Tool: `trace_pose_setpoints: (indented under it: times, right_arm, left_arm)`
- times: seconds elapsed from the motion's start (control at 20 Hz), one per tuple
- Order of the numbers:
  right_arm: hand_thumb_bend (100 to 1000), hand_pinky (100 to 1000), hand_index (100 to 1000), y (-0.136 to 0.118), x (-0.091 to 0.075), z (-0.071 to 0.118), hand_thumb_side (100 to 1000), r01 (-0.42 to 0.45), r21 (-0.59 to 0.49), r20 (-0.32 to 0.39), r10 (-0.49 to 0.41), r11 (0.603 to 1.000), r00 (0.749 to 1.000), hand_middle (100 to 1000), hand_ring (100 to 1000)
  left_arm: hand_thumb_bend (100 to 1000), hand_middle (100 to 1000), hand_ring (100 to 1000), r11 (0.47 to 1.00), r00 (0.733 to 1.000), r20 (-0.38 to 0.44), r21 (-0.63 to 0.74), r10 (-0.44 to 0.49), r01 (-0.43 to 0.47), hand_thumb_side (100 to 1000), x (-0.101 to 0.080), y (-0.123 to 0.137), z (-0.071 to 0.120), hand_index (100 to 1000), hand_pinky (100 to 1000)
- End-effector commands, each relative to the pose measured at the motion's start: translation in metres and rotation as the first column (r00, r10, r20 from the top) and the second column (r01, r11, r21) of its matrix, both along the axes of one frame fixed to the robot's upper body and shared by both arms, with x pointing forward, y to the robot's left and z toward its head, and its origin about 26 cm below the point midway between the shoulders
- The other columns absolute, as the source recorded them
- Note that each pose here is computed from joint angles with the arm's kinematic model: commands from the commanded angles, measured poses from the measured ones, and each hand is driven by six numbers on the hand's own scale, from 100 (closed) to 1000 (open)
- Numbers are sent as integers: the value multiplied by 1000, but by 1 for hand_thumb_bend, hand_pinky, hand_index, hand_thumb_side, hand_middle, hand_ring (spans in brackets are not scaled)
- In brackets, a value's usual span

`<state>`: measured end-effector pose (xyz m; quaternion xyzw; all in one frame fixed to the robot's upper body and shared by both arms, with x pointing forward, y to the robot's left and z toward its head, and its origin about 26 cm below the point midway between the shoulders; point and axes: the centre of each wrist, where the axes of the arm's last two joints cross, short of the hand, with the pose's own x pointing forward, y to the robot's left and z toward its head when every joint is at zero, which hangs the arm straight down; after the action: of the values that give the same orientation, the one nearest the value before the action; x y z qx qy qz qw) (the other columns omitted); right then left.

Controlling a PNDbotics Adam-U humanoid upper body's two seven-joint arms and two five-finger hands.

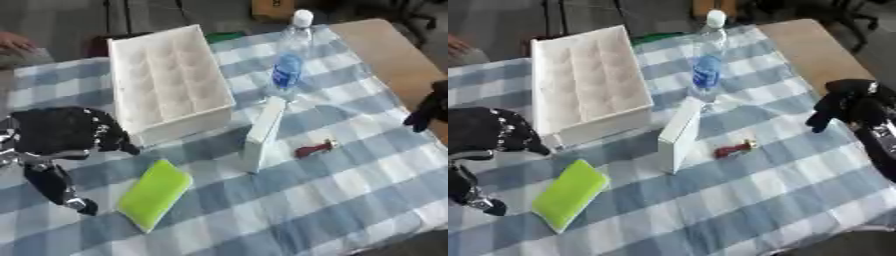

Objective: Pick up objects on the table and place them in the box.

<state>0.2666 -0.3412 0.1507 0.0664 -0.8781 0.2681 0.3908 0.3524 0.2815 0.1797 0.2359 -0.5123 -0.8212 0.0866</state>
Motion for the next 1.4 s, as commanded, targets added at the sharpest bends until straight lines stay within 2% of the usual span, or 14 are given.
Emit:
trace_pose_setpoints:
  times: [0.05, 0.8, 1.4]
  right_arm:
    - [100, 585, 809, 0, -2, 10, 687, -11, -23, 27, 12, 1000, 1000, 596, 499]
    - [100, 585, 809, 0, -2, 10, 686, -15, -22, 28, 16, 1000, 999, 596, 499]
    - [100, 584, 809, 0, -1, 10, 687, -16, -22, 24, 17, 1000, 1000, 596, 499]
  left_arm:
    - [812, 693, 743, 972, 993, -42, 205, -108, 114, 474, 3, 3, 7, 884, 774]
    - [783, 690, 740, 969, 986, -40, 182, -162, 166, 472, 6, -9, 10, 875, 768]
    - [797, 692, 745, 938, 967, -68, 234, -246, 256, 501, 1, -28, 6, 872, 772]
